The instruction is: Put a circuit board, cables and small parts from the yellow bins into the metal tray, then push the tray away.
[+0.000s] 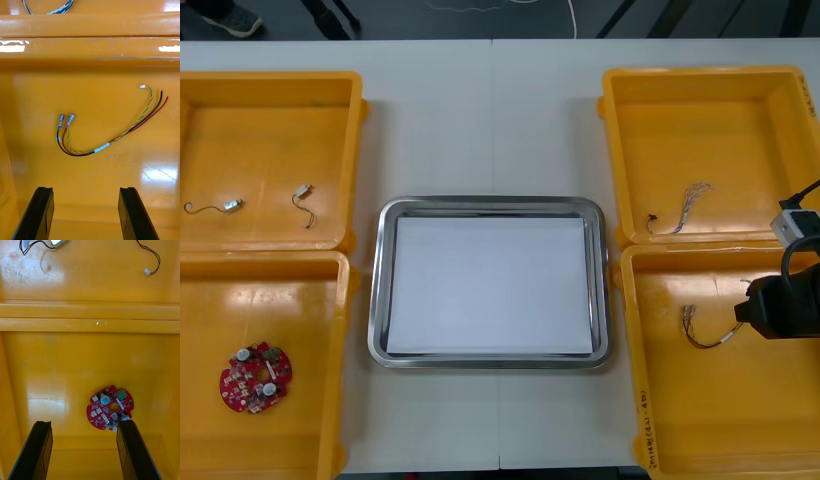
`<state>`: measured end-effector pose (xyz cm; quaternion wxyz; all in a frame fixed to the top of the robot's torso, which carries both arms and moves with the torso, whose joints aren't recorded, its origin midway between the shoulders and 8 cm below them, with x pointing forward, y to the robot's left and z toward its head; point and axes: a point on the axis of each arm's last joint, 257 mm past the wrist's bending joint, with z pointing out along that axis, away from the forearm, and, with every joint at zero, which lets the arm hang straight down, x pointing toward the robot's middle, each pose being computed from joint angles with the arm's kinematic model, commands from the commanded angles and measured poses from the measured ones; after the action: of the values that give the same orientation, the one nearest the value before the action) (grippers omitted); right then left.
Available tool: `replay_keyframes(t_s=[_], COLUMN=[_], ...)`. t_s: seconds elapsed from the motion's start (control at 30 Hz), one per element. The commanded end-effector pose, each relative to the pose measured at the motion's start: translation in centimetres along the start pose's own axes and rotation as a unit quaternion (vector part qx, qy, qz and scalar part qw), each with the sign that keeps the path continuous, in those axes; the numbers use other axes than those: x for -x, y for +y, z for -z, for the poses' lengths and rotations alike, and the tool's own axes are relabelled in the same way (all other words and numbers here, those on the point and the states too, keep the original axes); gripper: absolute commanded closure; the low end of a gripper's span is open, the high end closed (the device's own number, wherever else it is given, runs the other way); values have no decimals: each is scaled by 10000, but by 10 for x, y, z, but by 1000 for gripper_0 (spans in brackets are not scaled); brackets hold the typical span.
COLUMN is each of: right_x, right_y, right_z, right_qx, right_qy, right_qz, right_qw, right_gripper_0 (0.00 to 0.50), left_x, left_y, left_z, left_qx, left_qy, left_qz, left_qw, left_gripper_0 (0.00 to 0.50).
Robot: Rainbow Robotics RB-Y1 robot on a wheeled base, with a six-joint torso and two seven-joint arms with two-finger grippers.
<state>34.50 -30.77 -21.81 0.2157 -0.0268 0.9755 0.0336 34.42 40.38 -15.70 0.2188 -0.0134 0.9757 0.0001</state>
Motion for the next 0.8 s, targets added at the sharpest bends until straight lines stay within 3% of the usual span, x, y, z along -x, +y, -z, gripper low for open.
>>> replay_keyframes(t_s=[0.03,0.8], right_x=[7,7], right_y=[-17,-17], right_z=[8,8], right_qx=[-210,-210], right_qy=[-127,-127], right_qz=[-107,-107], right_qw=[9996,9996], right_gripper_0=[0,0], left_x=[2,2], left_y=[13,13], left_z=[14,14], left_qx=[250,250], left_qy=[-72,-72], left_qz=[-316,-316], left_qw=[9992,9992], left_gripper_0=[0,0])
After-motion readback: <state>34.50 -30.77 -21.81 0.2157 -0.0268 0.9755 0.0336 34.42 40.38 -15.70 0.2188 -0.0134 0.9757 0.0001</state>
